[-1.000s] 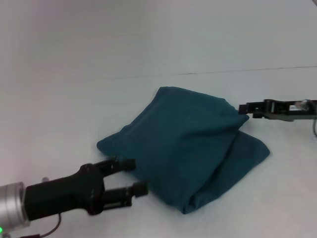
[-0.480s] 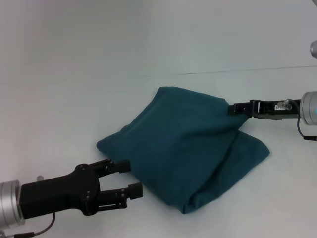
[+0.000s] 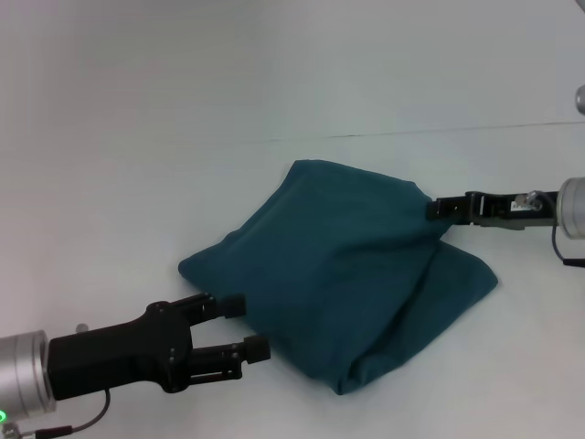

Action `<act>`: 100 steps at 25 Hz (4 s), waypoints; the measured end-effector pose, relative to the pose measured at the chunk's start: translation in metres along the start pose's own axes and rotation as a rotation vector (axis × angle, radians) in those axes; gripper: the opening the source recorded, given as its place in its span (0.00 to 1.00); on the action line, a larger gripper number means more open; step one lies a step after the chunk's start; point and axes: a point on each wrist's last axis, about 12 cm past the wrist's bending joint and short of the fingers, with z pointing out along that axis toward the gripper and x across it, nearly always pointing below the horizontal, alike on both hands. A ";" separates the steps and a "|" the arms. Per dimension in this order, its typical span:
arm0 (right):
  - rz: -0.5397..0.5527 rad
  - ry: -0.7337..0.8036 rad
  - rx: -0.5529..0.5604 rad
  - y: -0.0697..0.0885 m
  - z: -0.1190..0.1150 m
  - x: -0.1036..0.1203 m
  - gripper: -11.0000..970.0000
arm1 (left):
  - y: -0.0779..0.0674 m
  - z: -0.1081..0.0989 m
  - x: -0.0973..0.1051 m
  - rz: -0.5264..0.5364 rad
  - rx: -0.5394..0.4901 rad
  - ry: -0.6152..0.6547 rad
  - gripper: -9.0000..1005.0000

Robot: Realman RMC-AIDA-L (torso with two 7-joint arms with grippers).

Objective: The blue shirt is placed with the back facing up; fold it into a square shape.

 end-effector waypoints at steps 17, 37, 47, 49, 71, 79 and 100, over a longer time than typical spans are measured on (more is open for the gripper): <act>0.018 -0.001 -0.055 0.015 0.013 0.005 0.30 | 0.006 0.000 -0.002 -0.014 -0.041 0.009 0.87; -0.143 -0.103 -0.307 0.029 -0.036 -0.012 0.06 | 0.006 0.004 -0.003 -0.031 -0.034 -0.009 0.87; -0.177 -0.104 -0.368 0.025 -0.060 -0.012 0.06 | 0.004 0.004 -0.001 -0.056 -0.039 -0.031 0.87; -0.180 -0.097 -0.372 0.023 -0.063 -0.010 0.06 | 0.004 0.004 0.000 -0.058 -0.039 -0.032 0.87; -0.143 -0.007 -0.224 -0.023 -0.079 0.034 0.06 | 0.012 0.020 0.005 -0.107 -0.112 -0.071 0.87; -0.120 -0.011 -0.198 -0.030 -0.078 0.040 0.06 | 0.027 0.026 -0.001 -0.135 -0.213 -0.105 0.87; -0.083 -0.061 -0.138 -0.038 -0.079 0.029 0.06 | 0.057 0.042 -0.005 -0.264 -0.425 -0.092 0.87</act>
